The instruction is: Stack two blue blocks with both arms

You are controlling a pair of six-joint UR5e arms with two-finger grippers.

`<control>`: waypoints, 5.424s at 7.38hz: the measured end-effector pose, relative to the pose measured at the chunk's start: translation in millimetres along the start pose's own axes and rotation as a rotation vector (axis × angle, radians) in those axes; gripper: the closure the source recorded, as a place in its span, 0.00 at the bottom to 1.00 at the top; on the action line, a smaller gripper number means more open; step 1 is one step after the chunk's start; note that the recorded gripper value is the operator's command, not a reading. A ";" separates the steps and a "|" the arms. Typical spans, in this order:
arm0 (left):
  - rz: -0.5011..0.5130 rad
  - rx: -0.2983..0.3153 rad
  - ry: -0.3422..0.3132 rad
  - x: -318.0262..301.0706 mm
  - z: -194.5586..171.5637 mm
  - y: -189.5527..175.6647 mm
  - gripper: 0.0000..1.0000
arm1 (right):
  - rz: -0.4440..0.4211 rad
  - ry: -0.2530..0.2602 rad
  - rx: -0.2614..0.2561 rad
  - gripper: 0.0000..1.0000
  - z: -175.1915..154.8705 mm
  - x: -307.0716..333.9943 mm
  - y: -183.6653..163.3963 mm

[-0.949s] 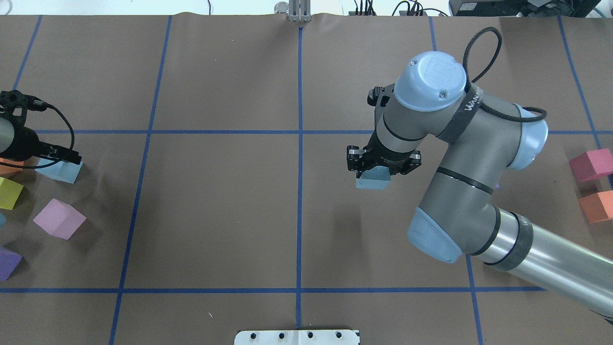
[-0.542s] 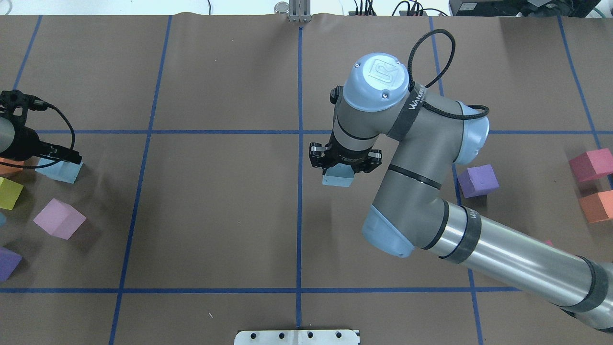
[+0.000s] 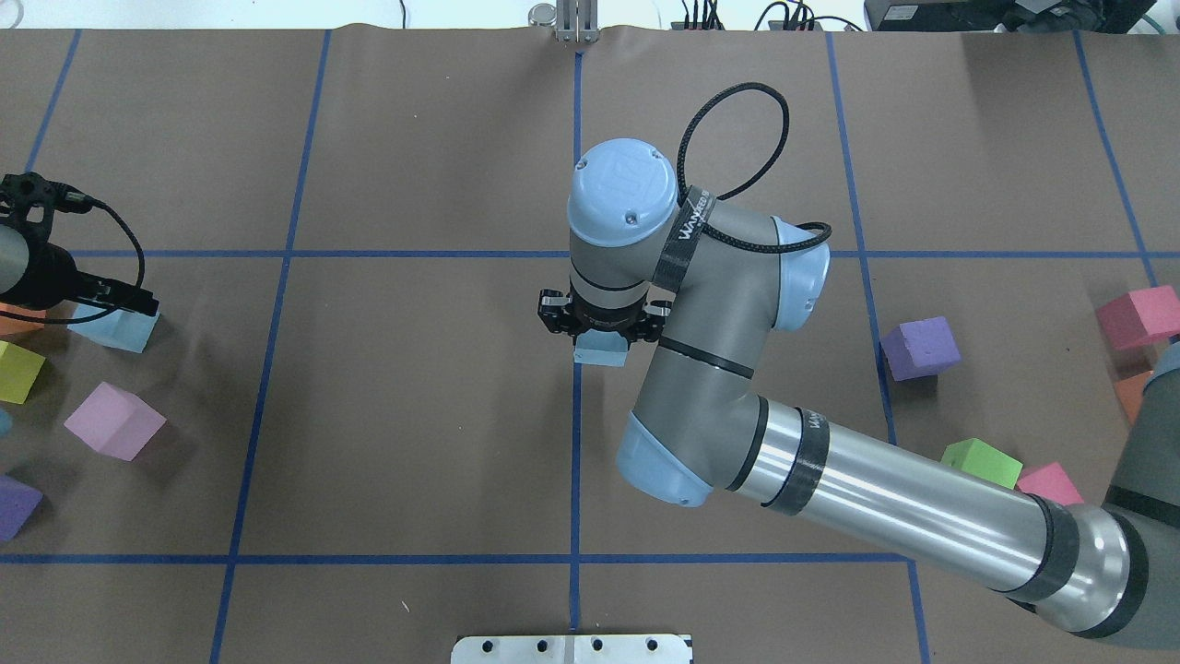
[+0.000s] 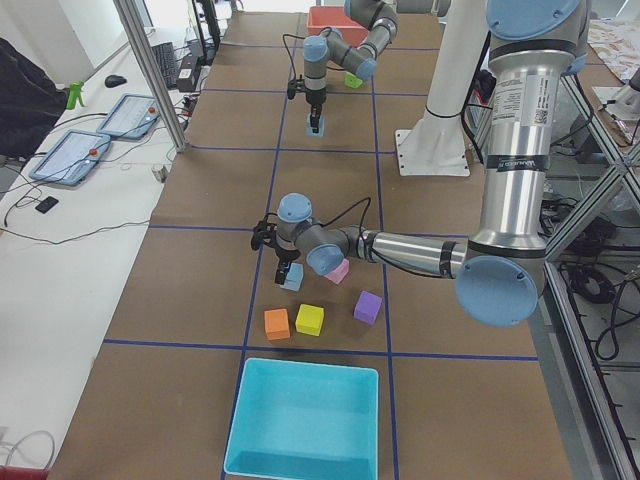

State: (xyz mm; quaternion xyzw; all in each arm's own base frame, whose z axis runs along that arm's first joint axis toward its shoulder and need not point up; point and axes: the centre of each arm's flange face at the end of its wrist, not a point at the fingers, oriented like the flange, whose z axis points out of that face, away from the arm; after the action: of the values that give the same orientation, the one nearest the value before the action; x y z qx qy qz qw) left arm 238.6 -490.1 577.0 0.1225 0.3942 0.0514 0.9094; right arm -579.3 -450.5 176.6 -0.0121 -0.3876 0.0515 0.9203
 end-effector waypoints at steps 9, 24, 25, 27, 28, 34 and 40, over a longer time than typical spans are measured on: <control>0.001 -0.003 0.003 0.1 0.4 0.3 0.02 | -0.035 -0.003 0.039 0.45 47.0 -19.9 13.2; -0.011 -0.064 0.047 3.9 -0.8 -2.2 0.30 | -0.231 0.032 0.028 0.00 -77.9 307.3 -188.2; -0.024 -0.077 0.060 10.3 -10.4 -10.1 0.30 | -0.268 0.070 0.026 0.00 -98.0 363.5 -211.7; -0.060 -0.104 0.059 68.6 -56.9 -58.5 0.30 | -0.308 0.125 0.016 0.00 -141.6 452.4 -243.3; -0.078 -0.115 0.048 115.8 -90.0 -89.1 0.30 | -0.309 0.126 0.012 0.00 -160.3 496.2 -256.5; -0.224 -0.126 0.081 385.7 -115.4 -95.5 0.30 | -0.311 0.114 0.008 0.00 -224.3 724.8 -283.4; -0.220 -0.204 0.037 523.5 -105.0 -101.6 0.30 | -0.257 0.108 0.014 0.00 -231.7 784.6 -264.9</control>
State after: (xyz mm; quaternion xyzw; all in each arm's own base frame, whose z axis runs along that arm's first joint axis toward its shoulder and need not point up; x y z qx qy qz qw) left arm 519.7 -469.5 112.4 -0.0153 0.4146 -0.0065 0.9098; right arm 153.6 -628.2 589.9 0.0411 -0.3354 -0.0648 0.9390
